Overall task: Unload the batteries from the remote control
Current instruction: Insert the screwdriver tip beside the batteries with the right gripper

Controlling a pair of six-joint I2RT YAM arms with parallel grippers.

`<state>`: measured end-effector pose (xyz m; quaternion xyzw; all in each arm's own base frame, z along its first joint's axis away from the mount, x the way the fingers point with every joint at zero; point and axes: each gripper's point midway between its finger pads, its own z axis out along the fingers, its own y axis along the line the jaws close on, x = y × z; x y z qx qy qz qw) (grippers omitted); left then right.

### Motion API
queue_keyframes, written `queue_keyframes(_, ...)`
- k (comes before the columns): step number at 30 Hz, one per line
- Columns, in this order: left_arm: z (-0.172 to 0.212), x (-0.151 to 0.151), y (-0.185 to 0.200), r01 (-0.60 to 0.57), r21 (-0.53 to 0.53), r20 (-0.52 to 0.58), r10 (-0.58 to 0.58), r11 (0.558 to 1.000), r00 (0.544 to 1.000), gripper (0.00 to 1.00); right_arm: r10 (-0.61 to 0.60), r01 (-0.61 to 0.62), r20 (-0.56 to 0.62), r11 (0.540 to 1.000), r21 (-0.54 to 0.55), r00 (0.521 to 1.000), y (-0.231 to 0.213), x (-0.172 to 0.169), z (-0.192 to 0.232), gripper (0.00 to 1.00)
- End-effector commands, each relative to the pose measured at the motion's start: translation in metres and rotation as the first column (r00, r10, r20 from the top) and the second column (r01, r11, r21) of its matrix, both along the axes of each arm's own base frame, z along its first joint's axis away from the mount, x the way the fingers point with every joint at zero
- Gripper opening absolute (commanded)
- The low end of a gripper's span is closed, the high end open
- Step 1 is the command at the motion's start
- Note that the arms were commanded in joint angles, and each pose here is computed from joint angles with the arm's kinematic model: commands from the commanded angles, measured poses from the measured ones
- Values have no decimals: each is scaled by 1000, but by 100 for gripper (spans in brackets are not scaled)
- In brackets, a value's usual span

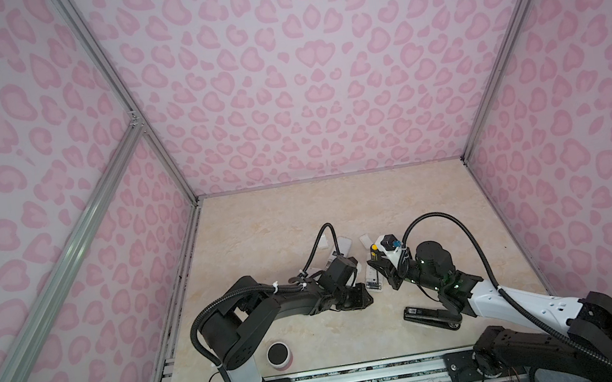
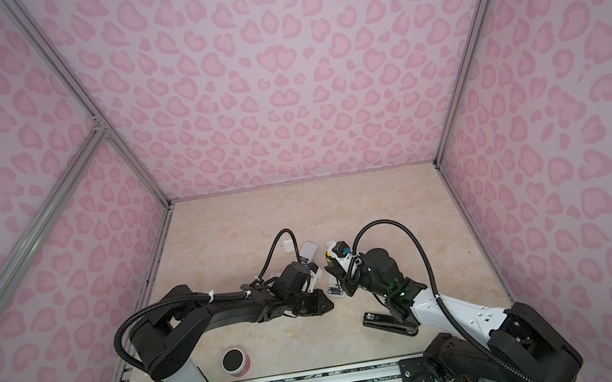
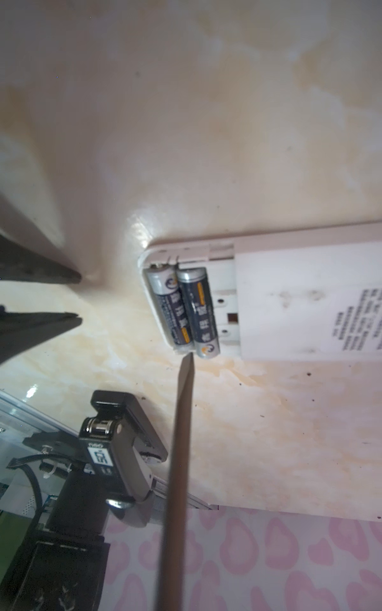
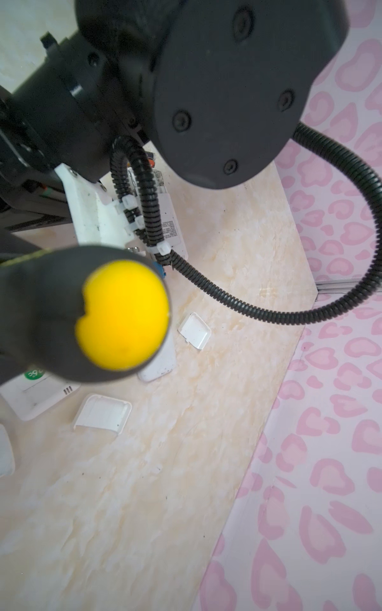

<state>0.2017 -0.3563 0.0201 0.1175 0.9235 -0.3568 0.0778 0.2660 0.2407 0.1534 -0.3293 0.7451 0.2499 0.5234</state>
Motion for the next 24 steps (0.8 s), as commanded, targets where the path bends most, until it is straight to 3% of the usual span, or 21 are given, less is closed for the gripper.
queue_keyframes(1, -6, 9, 4, -35, 28, 11, 35, 999, 999, 20, -56, 55, 38, 998, 23, 998, -8, 9, 10, 0)
queue_keyframes(7, -7, 29, 13, -109, 33, 31, 108, 993, 994, 19, -201, 200, -16, 978, -66, 979, -37, 20, 1, 0)
queue_keyframes(16, -5, 45, 10, -124, 18, 46, 123, 992, 991, 20, -138, 137, -57, 990, -25, 989, -24, 5, -20, 0)
queue_keyframes(24, 7, 62, 13, -158, -6, 77, 158, 987, 984, 21, -77, 79, -51, 996, 33, 996, -1, 8, -12, 0)
